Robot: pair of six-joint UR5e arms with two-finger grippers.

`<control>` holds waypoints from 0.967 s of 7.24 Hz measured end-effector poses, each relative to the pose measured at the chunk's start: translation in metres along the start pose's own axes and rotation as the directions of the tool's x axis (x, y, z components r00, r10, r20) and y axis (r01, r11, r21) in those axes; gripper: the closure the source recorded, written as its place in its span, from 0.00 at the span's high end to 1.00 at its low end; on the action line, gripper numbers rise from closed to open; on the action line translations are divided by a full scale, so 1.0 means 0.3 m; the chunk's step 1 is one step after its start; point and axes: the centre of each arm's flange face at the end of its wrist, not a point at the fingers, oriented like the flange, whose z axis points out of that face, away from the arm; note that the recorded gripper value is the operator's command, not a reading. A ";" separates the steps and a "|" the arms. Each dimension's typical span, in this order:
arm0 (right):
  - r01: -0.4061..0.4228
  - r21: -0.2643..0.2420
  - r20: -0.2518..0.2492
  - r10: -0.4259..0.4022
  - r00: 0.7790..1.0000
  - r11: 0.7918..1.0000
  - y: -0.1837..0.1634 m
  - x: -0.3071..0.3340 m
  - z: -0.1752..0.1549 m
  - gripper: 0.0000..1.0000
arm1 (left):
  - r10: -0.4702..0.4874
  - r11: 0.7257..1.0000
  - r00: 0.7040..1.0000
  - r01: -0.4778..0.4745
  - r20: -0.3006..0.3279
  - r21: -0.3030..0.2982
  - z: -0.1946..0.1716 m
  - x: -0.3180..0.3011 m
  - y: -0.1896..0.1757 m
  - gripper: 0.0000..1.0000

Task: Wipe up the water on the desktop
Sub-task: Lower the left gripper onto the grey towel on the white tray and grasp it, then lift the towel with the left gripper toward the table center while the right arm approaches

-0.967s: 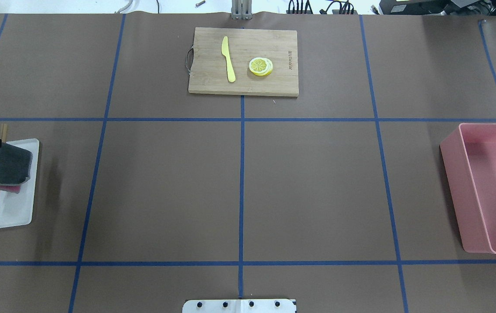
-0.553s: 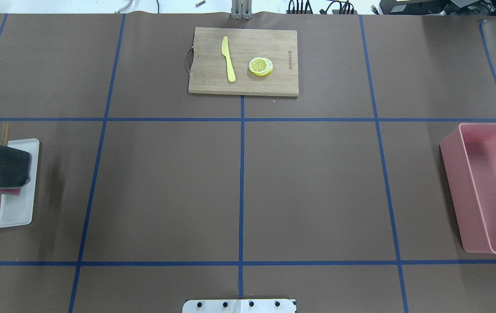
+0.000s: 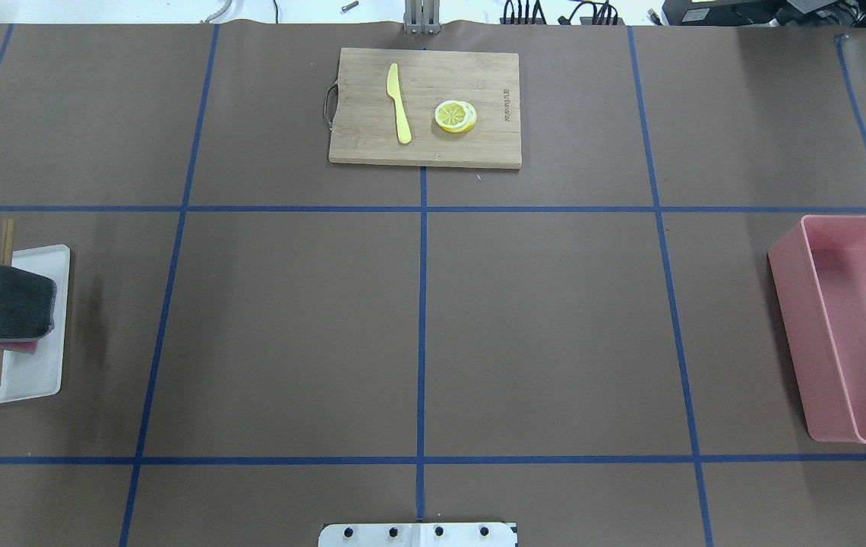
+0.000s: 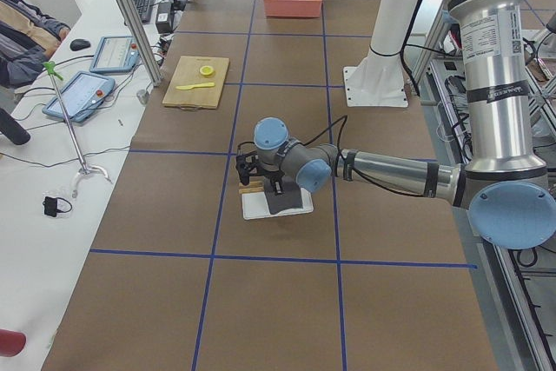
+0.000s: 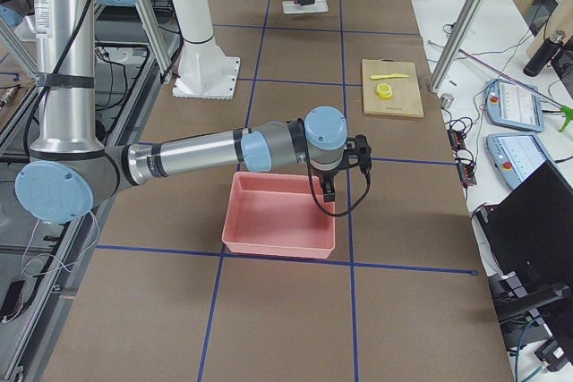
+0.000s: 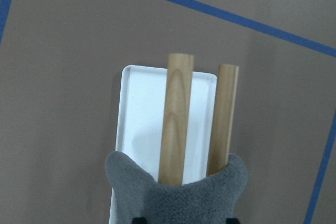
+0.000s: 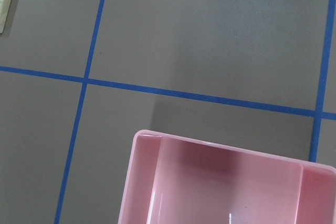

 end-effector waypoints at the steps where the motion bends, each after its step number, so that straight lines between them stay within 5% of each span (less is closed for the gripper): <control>1: -0.002 0.000 0.000 0.002 1.000 1.000 0.001 0.000 0.000 1.00 | -0.003 1.000 1.000 0.003 0.002 -0.001 -0.007 -0.013 0.017 0.00; 3: -0.009 -0.001 0.000 0.009 1.000 1.000 0.004 0.001 0.000 1.00 | -0.002 1.000 1.000 0.002 -0.008 -0.009 -0.024 -0.019 0.040 0.00; 7: -0.006 0.003 0.000 0.006 1.000 1.000 -0.005 -0.008 -0.005 1.00 | -0.031 0.995 0.987 0.015 -0.156 -0.100 -0.145 -0.006 0.067 0.00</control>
